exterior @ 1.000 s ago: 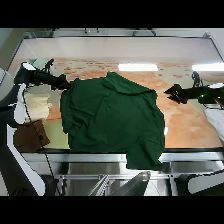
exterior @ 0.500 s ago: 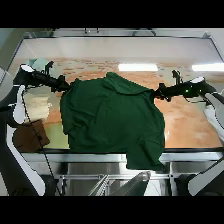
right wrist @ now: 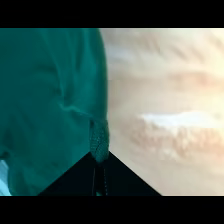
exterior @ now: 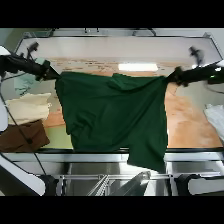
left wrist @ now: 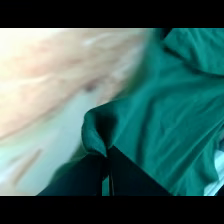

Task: Fold the shirts.

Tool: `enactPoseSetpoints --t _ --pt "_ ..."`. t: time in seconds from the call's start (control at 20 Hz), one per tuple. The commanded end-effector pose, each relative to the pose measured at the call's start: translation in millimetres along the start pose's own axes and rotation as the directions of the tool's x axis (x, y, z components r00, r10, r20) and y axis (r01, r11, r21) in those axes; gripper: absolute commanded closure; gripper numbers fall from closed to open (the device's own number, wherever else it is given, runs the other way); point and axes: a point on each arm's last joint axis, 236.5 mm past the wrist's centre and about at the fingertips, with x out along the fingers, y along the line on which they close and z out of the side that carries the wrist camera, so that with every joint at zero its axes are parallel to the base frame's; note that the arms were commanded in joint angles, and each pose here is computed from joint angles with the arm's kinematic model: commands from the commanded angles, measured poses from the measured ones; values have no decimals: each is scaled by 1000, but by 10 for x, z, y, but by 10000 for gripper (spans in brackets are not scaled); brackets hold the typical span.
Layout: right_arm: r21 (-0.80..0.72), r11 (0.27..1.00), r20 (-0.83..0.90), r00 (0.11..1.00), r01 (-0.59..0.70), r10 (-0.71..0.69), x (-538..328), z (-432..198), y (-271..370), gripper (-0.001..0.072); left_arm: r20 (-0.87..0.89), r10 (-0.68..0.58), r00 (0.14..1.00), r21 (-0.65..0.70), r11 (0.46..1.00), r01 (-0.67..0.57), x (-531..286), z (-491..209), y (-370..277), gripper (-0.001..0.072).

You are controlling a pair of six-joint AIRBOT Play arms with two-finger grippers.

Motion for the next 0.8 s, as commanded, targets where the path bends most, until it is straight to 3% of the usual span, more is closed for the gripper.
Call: enactPoseSetpoints --t 0.0,0.15,0.25,0.4,0.5,0.55,0.65,0.7,0.75 --pt "-204 974 266 963 102 -45 -1275 138 920 694 185 -133 974 242 966 86 -886 -6 -1264 690" --pt "-284 928 474 877 240 -81 -2081 -55 1616 694 356 -134 925 438 898 -39 -1625 -332 -2195 690" --pt "-382 887 591 807 261 17 -2428 -272 2323 693 459 -129 879 534 831 -156 -2077 -726 -2695 689" --pt "-403 771 838 537 494 94 -3169 -503 3232 694 710 -82 699 534 711 -458 -2862 -1325 -3273 688" --pt "-296 657 945 311 693 98 -3679 -694 3649 694 845 -4 534 431 594 -679 -3206 -1675 -3508 688" --pt "-248 608 966 243 754 92 -3835 -774 3763 694 884 40 466 368 555 -746 -3324 -1773 -3558 687" --pt "-157 595 983 186 789 13 -3995 -775 3664 694 913 60 402 315 520 -794 -3501 -1786 -3609 687" --pt "-133 611 976 209 780 -54 -3967 -677 3440 694 899 70 432 329 544 -772 -3494 -1717 -3547 687" --pt "-163 662 945 308 732 -108 -3775 -546 3182 693 867 83 491 360 576 -734 -3414 -1620 -3434 687"
